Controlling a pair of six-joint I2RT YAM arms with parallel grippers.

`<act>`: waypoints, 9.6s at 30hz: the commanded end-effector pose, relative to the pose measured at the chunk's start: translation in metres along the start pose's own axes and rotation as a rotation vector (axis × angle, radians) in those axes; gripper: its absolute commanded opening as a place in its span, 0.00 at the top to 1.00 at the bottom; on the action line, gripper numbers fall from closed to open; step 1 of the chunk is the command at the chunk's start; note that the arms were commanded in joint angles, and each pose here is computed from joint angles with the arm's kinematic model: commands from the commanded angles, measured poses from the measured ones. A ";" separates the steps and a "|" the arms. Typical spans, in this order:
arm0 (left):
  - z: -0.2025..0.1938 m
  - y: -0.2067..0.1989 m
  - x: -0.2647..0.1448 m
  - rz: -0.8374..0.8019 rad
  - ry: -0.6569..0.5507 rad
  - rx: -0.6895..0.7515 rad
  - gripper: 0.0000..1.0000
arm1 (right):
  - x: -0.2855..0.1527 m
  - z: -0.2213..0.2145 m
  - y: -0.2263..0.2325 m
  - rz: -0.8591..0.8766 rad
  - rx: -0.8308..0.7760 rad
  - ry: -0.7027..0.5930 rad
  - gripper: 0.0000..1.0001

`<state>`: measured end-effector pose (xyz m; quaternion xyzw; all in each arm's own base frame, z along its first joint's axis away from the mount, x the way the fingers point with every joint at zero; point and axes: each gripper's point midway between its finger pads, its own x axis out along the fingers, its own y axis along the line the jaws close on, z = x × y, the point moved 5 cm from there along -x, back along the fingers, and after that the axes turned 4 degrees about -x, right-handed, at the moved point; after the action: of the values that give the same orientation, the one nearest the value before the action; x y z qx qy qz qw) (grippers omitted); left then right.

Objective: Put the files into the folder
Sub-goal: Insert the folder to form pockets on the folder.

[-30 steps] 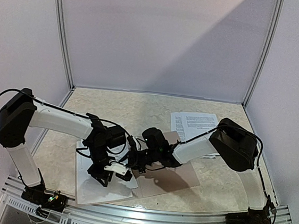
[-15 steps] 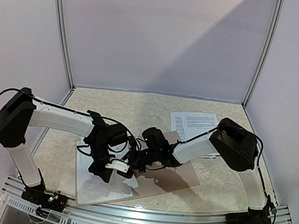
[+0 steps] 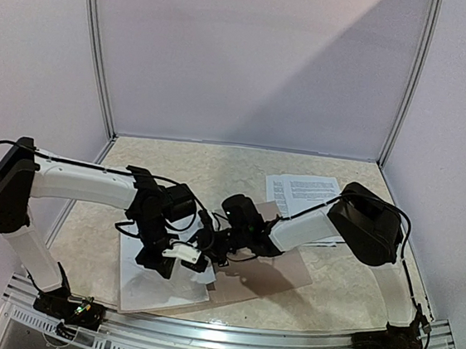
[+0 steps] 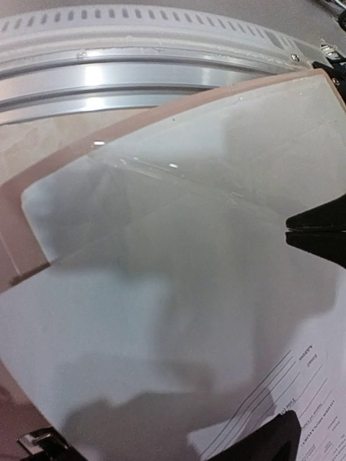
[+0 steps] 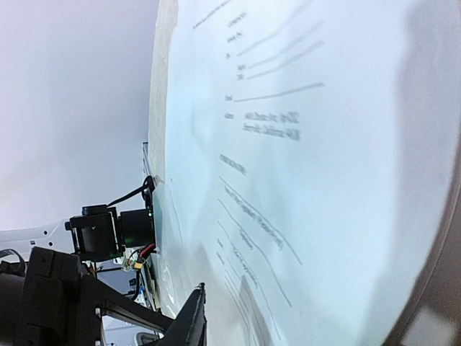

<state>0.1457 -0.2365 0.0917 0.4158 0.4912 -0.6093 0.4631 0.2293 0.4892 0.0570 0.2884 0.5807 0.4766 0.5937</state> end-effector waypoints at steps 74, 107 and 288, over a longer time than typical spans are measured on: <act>0.009 -0.003 -0.009 0.025 -0.069 0.037 1.00 | 0.003 -0.022 0.028 -0.011 -0.204 0.079 1.00; 0.010 0.006 -0.004 0.065 -0.076 0.029 1.00 | 0.019 -0.043 0.024 0.047 -0.148 0.116 1.00; 0.001 0.071 -0.036 -0.064 -0.202 -0.125 0.24 | -0.059 0.015 -0.011 -0.265 -0.118 0.135 0.73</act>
<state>0.2231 -0.2299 0.1223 0.2996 0.4987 -0.6161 0.5309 0.2494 0.4385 0.0609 0.1396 0.6193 0.4669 0.6156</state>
